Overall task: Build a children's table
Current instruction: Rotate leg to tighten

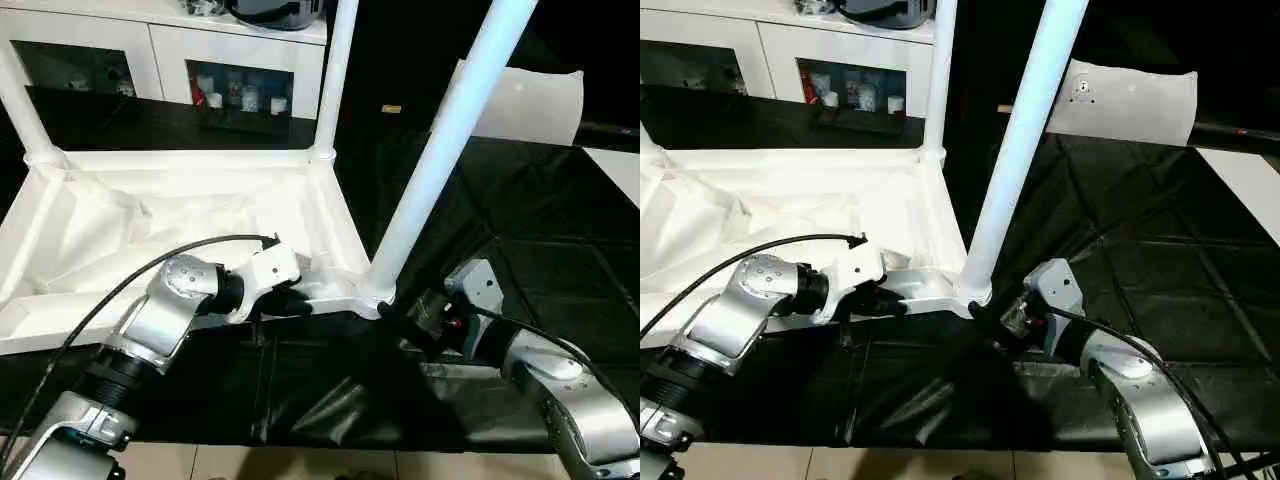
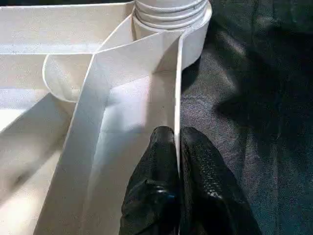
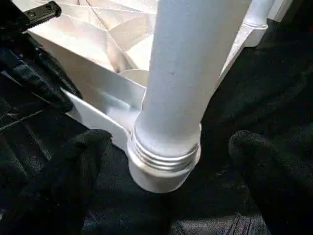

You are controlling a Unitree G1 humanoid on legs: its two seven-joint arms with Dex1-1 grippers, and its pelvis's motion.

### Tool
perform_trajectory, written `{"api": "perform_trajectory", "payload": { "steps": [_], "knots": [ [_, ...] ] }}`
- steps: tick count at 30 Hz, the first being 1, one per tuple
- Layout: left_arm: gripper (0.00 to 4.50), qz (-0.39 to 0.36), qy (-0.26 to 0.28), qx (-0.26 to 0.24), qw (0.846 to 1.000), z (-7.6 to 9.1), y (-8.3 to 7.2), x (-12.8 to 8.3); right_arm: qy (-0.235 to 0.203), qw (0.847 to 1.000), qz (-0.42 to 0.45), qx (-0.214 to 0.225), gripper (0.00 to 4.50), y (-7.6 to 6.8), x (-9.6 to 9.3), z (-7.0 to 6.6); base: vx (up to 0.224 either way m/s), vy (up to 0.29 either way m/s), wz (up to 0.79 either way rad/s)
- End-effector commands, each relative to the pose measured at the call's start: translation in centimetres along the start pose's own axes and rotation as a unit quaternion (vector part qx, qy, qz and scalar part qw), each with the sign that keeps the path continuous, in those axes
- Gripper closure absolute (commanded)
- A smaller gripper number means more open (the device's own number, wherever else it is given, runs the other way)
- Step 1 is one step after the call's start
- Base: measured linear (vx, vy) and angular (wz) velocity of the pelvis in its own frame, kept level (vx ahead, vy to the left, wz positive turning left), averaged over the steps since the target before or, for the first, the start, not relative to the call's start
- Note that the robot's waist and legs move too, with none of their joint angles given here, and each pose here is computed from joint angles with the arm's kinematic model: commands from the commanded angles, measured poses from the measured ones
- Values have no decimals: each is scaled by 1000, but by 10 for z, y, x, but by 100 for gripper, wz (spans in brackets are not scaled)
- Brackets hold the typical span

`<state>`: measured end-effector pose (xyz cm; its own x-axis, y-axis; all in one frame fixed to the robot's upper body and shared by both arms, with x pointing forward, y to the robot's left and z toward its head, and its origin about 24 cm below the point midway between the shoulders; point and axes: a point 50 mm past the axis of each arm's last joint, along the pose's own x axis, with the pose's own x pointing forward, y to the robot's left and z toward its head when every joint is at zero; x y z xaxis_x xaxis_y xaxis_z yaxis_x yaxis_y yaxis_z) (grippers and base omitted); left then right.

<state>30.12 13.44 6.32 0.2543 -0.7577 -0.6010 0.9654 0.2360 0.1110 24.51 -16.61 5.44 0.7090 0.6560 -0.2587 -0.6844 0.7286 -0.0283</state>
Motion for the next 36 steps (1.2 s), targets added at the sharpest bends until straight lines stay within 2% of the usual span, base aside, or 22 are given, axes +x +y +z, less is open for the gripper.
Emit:
{"api": "perform_trajectory", "payload": {
  "steps": [1,8,13,17,21,26,29,32,35,36],
  "knots": [
    [439,-26,8,4,1000,-6,-7,5,1,1000,-5,-8,0,-3,1,0,0,0,0],
    [439,-1,18,28,999,-16,-5,4,-2,1000,-8,-15,0,-8,3,0,0,0,0],
    [439,-20,-8,19,1000,-14,-6,3,-6,1000,-7,-20,0,-12,0,3,0,0,0],
    [439,-55,-34,36,997,-13,-9,-1,-19,1000,-2,-23,0,-11,-1,11,0,0,0],
    [439,-78,-37,40,995,-14,-10,-5,-26,999,10,-23,0,-10,-3,15,0,0,0],
    [439,-128,-16,56,990,-18,-14,-12,-26,997,66,-30,0,-5,-3,20,0,0,0],
    [439,-152,-13,73,986,-18,-15,-14,-25,991,130,-34,0,1,2,21,0,0,0],
    [439,-168,-10,81,982,-18,-15,-15,-29,987,156,-32,0,0,6,22,0,0,0],
    [450,-182,-1,89,979,-19,-15,-16,-32,982,184,-25,37,-2,9,23,0,0,0],
    [450,-185,3,92,978,-19,-14,-17,-31,979,199,-20,37,-3,10,23,0,0,0]
  ]
}}
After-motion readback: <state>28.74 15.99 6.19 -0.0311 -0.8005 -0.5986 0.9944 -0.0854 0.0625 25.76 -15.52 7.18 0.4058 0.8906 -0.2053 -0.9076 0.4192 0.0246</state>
